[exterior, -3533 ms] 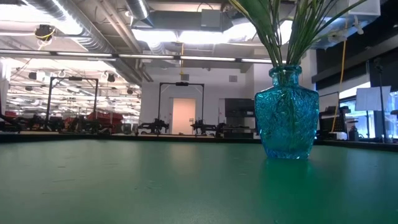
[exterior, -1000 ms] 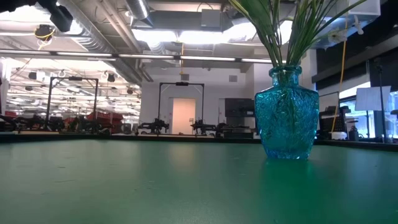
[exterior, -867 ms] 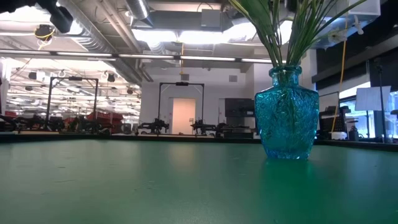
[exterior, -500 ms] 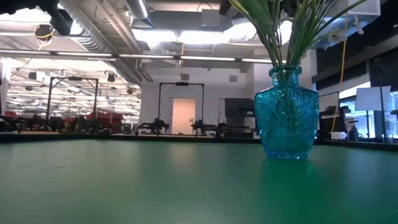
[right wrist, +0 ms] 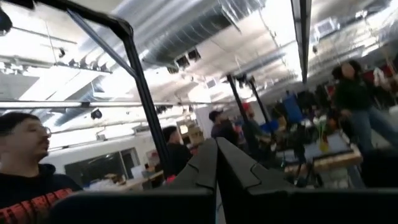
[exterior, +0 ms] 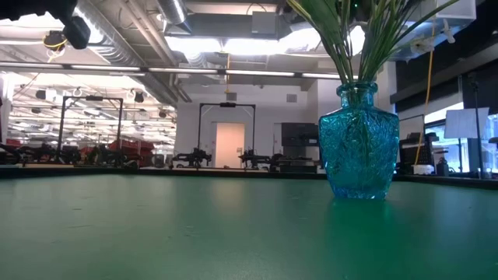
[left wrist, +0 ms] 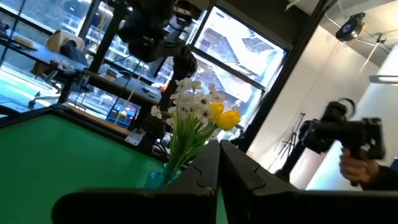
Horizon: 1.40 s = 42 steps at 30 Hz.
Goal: Sort flowers into vase by color
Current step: Return to Home Position
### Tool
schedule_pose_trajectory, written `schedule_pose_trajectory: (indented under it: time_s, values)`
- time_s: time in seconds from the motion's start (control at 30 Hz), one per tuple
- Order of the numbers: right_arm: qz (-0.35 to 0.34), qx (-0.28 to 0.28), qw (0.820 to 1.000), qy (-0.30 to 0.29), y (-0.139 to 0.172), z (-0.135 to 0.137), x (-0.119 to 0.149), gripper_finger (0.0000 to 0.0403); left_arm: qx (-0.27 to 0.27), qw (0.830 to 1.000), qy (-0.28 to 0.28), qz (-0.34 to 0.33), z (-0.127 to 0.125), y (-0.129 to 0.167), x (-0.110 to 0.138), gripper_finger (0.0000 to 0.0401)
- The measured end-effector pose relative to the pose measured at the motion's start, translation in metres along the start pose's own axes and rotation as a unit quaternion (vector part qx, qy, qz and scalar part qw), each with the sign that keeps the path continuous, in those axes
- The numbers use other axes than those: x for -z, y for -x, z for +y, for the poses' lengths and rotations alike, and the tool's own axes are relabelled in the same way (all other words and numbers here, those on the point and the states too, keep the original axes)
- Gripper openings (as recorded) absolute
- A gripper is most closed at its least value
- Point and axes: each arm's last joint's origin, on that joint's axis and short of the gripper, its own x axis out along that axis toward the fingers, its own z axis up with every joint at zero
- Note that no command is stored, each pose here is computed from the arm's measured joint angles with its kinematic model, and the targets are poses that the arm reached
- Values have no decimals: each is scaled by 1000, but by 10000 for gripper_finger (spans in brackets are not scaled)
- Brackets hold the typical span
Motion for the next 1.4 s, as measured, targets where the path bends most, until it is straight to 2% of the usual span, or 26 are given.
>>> schedule_pose_trajectory:
  time_s: [0.1, 0.27, 0.5, 0.57, 0.7, 0.73, 0.8, 0.9, 1.03, 1.2, 1.23, 1.3, 1.4]
  values:
    - [-18, -3, 1000, 7, 11, -1, -13, 8, 16, 1000, 0, 8, -1, 0, 0, 5]
    - [-4, 9, 1000, -20, 27, -7, -25, 8, 41, 999, 0, 22, -2, 0, 1, 5]
    - [-16, 32, 999, 22, 45, -4, -45, 8, 43, 999, 10, 26, -2, 0, 2, 5]
    - [-24, 30, 998, 51, 45, 5, -48, 8, 43, 999, 10, 26, -2, 0, 2, 5]
    - [-40, 20, 989, 142, 45, 54, -41, 8, 43, 999, 10, 27, -2, 0, 2, 5]
    - [-45, 42, 987, 149, 49, 66, -35, 8, 43, 999, 10, 27, -2, 0, 2, 5]
    - [-51, 122, 980, 151, 57, 87, -20, 8, 42, 999, 9, 26, -2, 0, 2, 5]
    - [-28, 243, 959, 144, 65, 124, 6, 8, 40, 999, 9, 26, -2, 0, 2, 5]
    - [15, 314, 937, 152, 70, 169, 33, 8, 43, 999, 5, 27, -2, 0, 2, 5]
    - [43, 404, 891, 201, 75, 201, 63, 8, 44, 999, -3, 26, -2, 0, 2, 5]
    - [52, 411, 887, 204, 77, 206, 69, 8, 44, 999, -3, 25, -2, 0, 2, 5]
    - [64, 394, 896, 195, 87, 213, 76, 8, 46, 999, -2, 23, -3, 0, 1, 5]
    - [51, 309, 940, 137, 112, 222, 69, 8, 47, 999, -3, 16, -3, 0, 0, 5]
